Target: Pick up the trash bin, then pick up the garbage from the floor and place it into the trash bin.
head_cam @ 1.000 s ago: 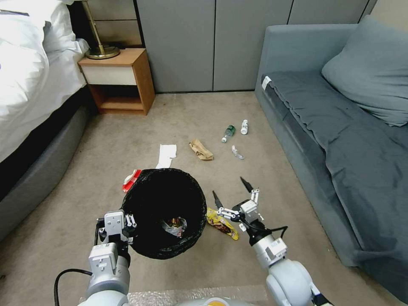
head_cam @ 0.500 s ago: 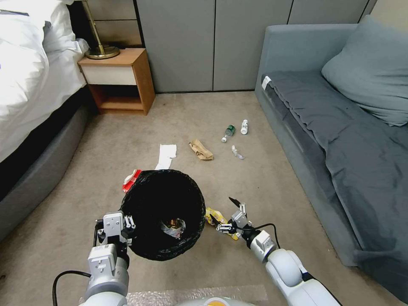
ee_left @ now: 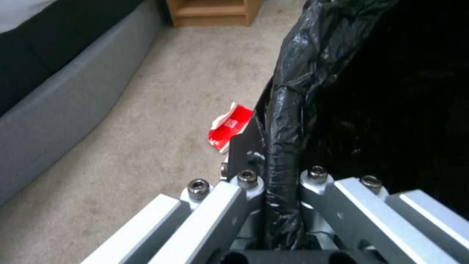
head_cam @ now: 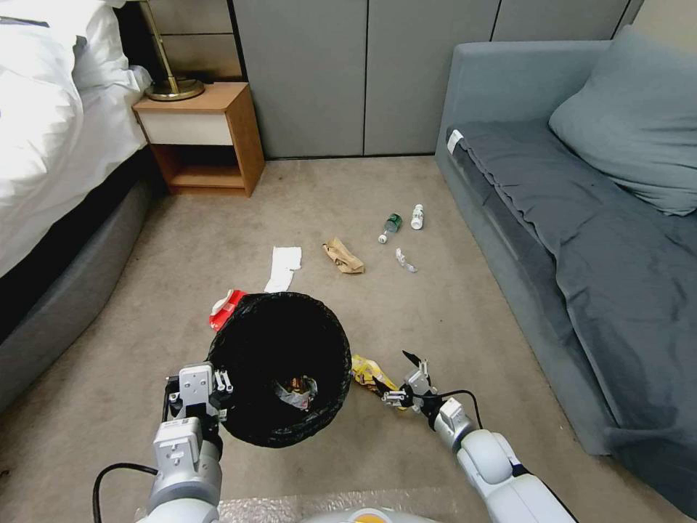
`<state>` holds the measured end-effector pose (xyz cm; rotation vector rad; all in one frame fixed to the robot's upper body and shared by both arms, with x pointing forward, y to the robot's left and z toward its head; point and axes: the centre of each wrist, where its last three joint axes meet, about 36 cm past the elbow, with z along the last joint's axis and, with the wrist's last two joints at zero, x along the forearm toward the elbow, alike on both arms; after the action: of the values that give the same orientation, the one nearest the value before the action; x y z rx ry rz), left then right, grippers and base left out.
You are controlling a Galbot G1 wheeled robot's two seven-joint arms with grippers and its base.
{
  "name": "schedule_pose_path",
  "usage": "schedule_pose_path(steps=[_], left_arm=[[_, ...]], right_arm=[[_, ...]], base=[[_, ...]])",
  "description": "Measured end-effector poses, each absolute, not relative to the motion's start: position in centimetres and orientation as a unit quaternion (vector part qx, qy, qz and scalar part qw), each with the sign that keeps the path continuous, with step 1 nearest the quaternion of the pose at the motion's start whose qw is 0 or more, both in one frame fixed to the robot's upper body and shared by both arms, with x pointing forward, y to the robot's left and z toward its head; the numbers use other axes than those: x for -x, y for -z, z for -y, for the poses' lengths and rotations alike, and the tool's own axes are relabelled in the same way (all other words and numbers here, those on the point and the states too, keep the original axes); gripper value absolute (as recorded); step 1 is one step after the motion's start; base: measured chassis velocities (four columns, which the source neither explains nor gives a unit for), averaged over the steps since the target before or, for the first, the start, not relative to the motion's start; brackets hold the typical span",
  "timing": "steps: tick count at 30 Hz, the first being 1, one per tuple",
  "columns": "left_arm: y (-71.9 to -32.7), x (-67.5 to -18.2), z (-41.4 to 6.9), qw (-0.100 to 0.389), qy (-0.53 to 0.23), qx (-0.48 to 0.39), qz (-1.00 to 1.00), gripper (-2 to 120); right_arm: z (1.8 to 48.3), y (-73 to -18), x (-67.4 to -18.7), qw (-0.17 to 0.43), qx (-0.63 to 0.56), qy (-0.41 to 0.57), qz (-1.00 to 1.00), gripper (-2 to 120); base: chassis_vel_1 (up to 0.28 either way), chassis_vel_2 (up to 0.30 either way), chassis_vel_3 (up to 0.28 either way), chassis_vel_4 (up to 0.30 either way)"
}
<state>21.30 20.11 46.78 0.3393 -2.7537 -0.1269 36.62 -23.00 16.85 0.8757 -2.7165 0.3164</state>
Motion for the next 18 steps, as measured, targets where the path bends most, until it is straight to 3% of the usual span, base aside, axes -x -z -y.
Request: schedule_pose_path(steps=[18], left_arm=[[-46.9,-20.9,-19.8,0.179,0.046,-0.119,0.975,0]], right_arm=[[22.5,-13.0,-36.3,0.184,-0.292,-0.105,0.932,97]], base=[[0.0,0.0,0.0,0.0]])
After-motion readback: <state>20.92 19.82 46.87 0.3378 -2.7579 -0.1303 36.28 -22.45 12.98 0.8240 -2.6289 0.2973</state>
